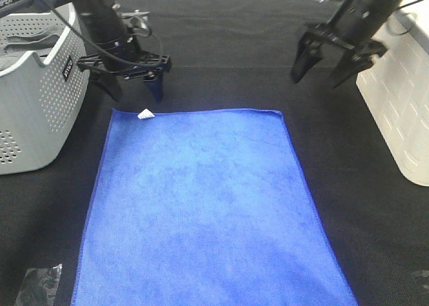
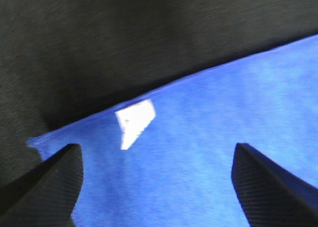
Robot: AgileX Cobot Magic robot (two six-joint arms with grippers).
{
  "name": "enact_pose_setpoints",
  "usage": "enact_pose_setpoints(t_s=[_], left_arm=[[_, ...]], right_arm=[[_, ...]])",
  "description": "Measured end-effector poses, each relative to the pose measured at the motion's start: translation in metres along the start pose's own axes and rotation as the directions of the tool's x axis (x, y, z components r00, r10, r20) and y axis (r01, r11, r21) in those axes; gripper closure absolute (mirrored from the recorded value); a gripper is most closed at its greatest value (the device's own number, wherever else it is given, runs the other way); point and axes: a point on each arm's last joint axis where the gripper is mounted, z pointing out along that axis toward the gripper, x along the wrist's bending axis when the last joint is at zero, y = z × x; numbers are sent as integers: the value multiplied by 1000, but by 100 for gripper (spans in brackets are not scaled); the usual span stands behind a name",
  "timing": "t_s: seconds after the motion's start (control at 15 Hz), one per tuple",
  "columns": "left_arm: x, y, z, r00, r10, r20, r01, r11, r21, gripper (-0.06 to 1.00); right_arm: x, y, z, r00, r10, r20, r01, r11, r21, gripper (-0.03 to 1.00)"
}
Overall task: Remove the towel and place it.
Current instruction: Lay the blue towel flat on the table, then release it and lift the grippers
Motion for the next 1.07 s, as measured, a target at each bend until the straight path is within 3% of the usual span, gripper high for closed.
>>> enact_pose_setpoints(t_s=[0.2,0.53,1.07], left_arm=[[23,2,-2,999,-43,-9,43,999,-5,17],[37,-1,3,996,-89,9,89,996,16,17],[46,-18,42,994,-110,12,107,985,134,17]], right_arm=[[2,2,34,1000,-10,-6,10,998,55,16],[-4,0,60,1000,-9,4,8,996,92,16],[-10,12,72,999,-11,44,13,999,-35,16]])
